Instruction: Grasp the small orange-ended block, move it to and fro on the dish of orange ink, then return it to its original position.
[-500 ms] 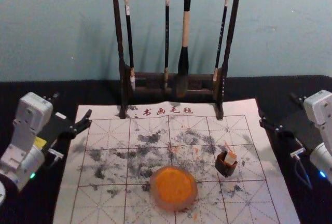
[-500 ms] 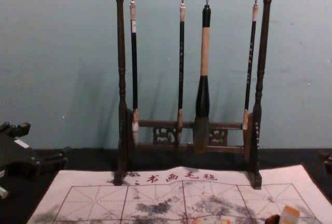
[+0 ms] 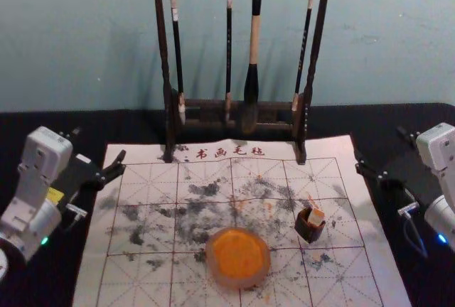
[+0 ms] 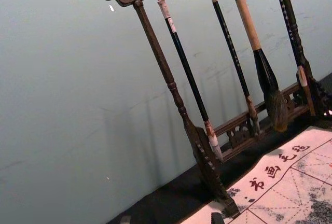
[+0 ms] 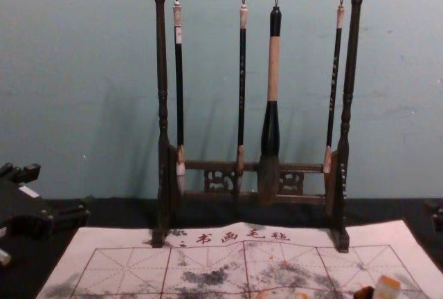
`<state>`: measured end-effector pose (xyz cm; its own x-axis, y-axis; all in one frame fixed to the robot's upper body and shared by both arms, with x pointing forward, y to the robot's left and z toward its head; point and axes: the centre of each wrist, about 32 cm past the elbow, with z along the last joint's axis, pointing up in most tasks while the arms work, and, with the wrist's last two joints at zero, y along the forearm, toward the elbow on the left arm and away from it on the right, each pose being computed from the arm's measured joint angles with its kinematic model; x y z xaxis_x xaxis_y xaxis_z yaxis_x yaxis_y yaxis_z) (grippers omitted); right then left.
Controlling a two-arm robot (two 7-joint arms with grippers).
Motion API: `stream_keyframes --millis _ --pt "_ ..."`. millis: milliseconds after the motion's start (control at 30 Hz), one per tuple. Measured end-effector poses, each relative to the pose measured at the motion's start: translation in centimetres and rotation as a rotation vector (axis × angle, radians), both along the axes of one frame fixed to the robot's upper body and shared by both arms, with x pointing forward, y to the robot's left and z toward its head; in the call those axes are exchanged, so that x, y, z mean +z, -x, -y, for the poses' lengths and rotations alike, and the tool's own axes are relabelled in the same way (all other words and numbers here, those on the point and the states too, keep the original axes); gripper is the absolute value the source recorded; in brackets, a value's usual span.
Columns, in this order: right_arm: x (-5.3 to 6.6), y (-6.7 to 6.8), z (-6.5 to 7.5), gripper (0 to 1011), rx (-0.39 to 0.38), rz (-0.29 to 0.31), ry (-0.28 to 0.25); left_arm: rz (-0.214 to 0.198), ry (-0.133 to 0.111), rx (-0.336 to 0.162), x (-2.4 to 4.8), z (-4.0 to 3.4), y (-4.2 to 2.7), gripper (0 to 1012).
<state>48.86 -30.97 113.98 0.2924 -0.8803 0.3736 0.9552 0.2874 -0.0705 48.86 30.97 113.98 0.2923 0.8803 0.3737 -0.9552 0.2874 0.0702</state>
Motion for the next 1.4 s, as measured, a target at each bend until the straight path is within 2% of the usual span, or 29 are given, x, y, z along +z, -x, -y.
stream_keyframes --millis 1233,1400 --pt "0.0 0.0 0.0 1002 0.0 0.0 0.0 0.0 0.0 0.0 0.0 0.0 0.0 1001" --pt "0.37 0.06 -0.03 1002 0.006 0.011 -0.006 0.0 0.0 0.0 0.0 0.0 0.0 1001"
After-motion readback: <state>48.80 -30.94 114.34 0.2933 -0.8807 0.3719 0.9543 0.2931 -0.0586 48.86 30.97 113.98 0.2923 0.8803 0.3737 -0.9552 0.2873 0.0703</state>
